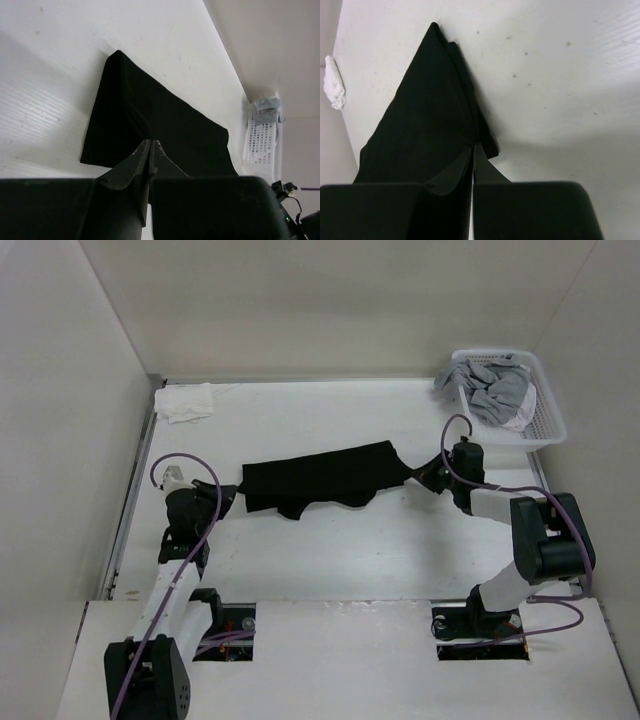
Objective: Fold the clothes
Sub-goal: Fold the tank top
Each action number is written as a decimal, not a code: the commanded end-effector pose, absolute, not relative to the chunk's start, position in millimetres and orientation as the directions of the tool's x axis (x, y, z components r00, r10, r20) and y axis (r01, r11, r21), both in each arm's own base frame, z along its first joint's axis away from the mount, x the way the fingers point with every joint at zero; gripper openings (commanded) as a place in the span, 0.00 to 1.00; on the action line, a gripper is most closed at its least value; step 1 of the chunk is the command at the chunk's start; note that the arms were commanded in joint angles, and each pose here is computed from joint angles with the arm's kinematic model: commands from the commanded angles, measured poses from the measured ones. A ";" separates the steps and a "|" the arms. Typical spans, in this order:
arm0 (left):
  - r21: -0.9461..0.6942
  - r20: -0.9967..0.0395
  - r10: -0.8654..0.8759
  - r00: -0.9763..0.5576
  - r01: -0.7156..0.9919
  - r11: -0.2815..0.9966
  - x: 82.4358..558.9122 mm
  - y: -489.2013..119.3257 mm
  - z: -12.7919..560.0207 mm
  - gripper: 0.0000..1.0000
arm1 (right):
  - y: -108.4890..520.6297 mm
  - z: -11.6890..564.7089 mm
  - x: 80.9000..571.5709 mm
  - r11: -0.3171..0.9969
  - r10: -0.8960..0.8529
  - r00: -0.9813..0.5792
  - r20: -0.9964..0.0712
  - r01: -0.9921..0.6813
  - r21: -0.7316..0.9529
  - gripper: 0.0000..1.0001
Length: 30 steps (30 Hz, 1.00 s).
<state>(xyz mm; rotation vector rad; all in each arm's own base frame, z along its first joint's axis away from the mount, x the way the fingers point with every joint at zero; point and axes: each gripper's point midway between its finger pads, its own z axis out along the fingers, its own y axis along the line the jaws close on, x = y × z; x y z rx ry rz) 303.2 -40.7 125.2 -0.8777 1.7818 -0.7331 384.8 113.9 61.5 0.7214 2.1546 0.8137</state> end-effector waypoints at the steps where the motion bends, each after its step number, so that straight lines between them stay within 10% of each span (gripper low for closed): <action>1: -0.819 -0.462 -0.837 -0.293 -0.221 0.530 291.1 -46.7 119.1 0.00 | 105.6 72.6 387.9 0.642 0.706 -0.543 -0.454 0.221 0.735 0.01; 8: -0.745 -0.463 -0.824 -0.327 -0.361 0.562 264.6 -27.3 69.1 0.07 | 111.5 51.9 364.8 0.659 0.690 -0.582 -0.430 0.260 0.705 0.05; 15: -0.772 -0.471 -0.837 -0.278 -0.330 0.544 278.3 -22.5 94.5 0.24 | 108.2 70.0 370.4 0.711 0.649 -0.583 -0.489 0.236 0.662 0.42; 23: -0.757 -0.584 -0.689 -0.429 -0.019 0.654 306.2 -158.8 165.0 0.20 | 114.0 71.5 390.1 0.842 0.514 -0.622 -0.591 0.236 0.485 0.46; 30: -0.752 -0.535 -0.607 -0.588 0.002 0.660 318.1 -252.0 109.0 0.20 | 139.7 55.5 373.3 0.876 0.447 -0.696 -0.562 0.212 0.434 0.30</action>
